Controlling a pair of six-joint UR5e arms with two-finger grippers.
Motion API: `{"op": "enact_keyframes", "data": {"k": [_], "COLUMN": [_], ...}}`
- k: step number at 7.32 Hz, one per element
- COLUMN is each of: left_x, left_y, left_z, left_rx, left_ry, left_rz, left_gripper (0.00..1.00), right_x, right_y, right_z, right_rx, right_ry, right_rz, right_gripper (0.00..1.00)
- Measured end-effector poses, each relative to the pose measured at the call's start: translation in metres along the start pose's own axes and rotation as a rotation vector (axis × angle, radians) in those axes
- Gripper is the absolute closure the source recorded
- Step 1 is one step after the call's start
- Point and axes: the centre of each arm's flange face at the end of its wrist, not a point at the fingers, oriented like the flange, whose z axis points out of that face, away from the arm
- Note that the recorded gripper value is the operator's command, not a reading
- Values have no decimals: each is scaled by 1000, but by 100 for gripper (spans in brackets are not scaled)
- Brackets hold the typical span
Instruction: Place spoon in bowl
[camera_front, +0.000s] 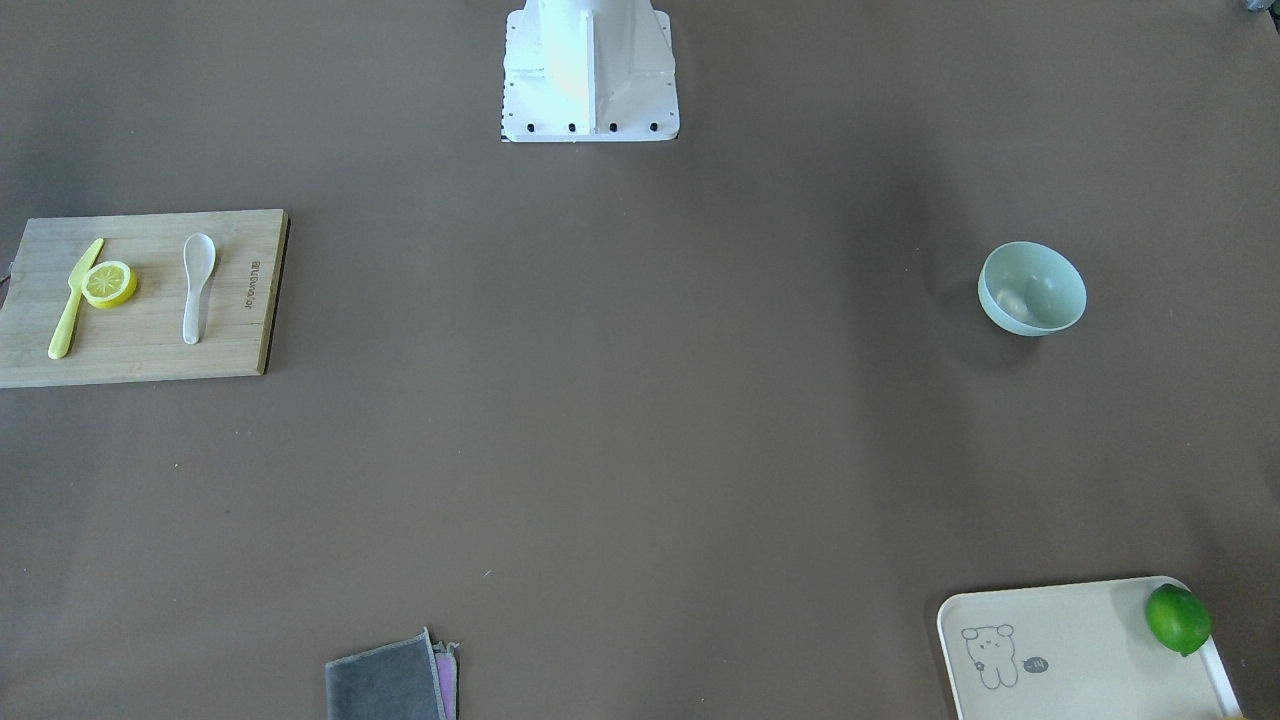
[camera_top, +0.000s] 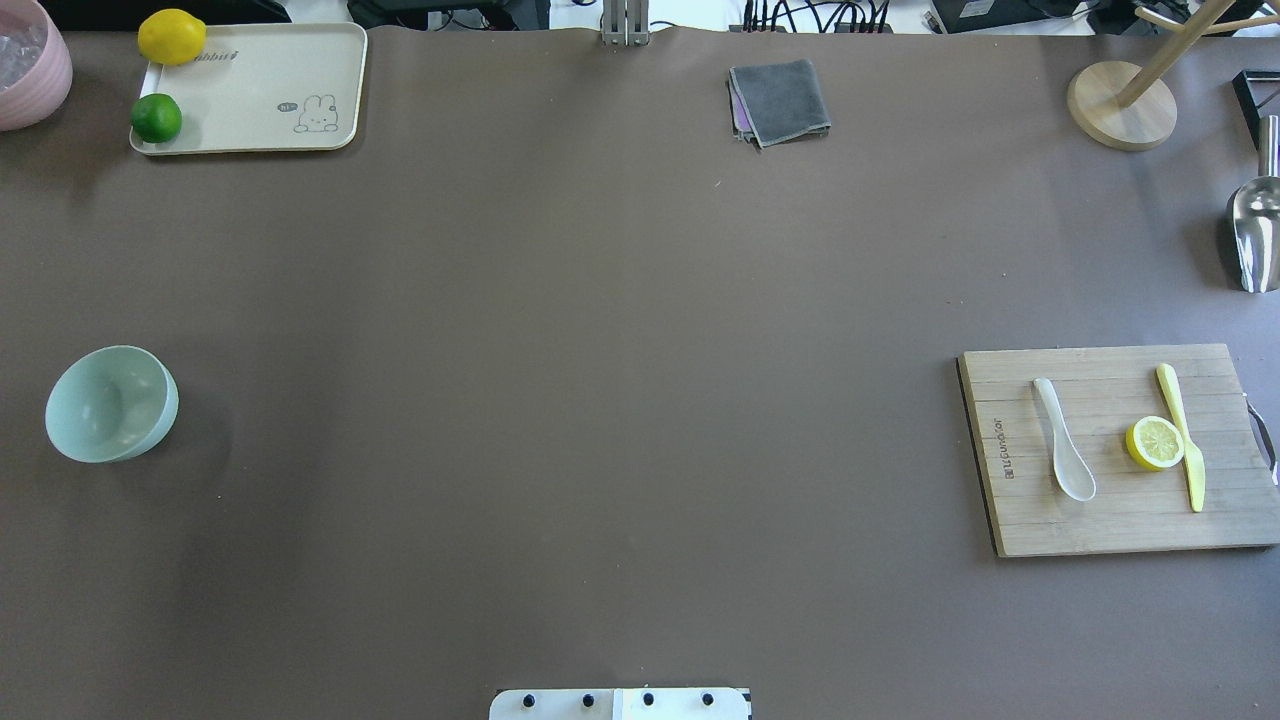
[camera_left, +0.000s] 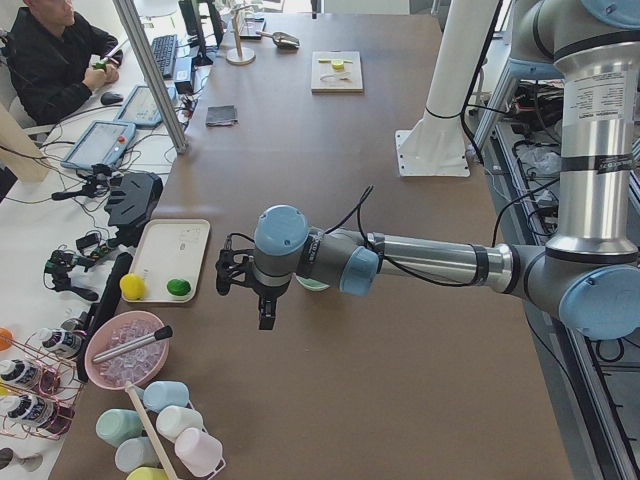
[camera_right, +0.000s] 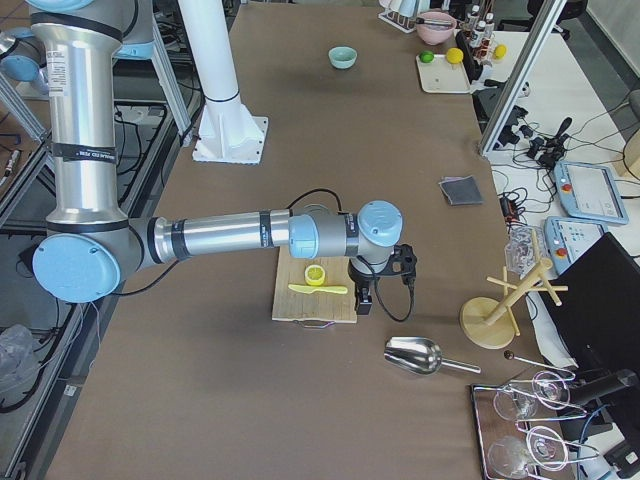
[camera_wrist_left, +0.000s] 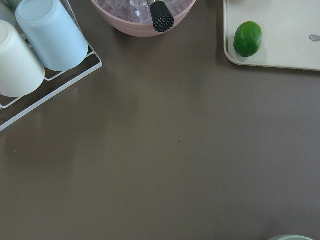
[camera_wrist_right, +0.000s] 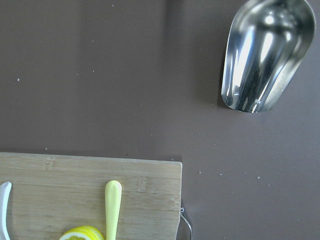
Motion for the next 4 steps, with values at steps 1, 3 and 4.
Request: {"op": "enact_keyframes", "data": {"k": [1,3,4], "left_x": [0,-2,-4], "left_y": [0,2,3], "left_z": [0,2,3], "left_rx": [0,-3,-5], "left_ry": [-1,-4,-7], "left_rz": [1,2,1], "left_gripper": [2,2,2], "right_x": [2,4,5], "right_y": [1,2,3], "right_z": [2,3,4], "right_rx": [-3,-7,-8], "right_ry": [0,0,0], "right_rz": [4,8,10], "right_gripper": [0,0,0]}}
